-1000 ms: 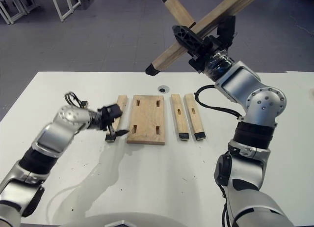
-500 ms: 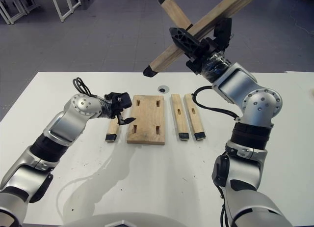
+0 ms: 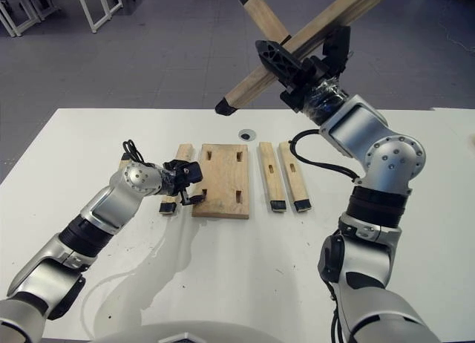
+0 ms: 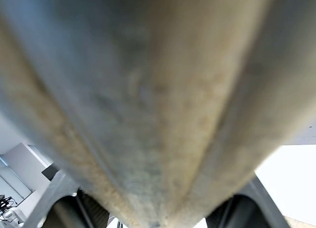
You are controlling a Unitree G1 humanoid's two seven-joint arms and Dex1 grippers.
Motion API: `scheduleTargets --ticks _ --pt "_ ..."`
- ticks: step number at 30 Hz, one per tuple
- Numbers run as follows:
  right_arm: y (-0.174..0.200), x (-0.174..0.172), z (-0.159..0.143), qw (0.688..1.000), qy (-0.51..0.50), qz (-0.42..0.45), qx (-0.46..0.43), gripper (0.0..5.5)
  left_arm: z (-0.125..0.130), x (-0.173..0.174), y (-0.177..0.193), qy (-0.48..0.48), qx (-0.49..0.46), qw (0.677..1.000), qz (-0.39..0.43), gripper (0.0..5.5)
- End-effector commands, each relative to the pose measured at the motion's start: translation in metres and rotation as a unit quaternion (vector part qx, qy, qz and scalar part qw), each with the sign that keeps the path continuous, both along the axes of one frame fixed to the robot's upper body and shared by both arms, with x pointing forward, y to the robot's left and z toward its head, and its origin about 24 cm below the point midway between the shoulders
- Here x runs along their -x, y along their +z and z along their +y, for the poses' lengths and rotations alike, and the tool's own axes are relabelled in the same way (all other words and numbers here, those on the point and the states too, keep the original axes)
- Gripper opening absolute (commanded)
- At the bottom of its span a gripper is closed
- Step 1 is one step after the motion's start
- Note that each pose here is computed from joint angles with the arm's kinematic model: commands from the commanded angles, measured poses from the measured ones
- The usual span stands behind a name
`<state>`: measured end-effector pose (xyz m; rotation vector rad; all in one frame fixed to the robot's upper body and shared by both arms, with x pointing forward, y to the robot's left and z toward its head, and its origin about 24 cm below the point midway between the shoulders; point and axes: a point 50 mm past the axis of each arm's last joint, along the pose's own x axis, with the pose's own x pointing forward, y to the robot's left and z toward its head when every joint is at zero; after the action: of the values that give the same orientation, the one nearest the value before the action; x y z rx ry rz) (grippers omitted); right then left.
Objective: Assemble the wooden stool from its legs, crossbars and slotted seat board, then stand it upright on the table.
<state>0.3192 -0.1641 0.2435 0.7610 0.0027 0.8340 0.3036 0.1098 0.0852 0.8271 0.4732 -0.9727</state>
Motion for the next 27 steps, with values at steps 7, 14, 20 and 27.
scheduleTargets --ticks 7,14,20,27 --pt "0.008 0.006 0.003 1.000 0.002 -0.015 -0.009 2.07 0.003 0.016 -0.012 -0.043 -0.038 0.998 0.029 4.52" --pt "-0.004 0.006 -0.004 0.999 -0.023 -0.009 0.034 2.07 0.054 0.047 -0.029 -0.073 -0.115 0.983 0.119 4.52" --pt "-0.051 0.009 0.000 0.990 0.017 0.036 0.133 2.06 0.088 0.055 -0.029 -0.085 -0.153 0.974 0.144 4.52" --pt "-0.115 0.007 0.027 0.969 0.088 0.072 0.221 2.06 0.078 0.054 -0.031 -0.092 -0.136 0.978 0.132 4.52"
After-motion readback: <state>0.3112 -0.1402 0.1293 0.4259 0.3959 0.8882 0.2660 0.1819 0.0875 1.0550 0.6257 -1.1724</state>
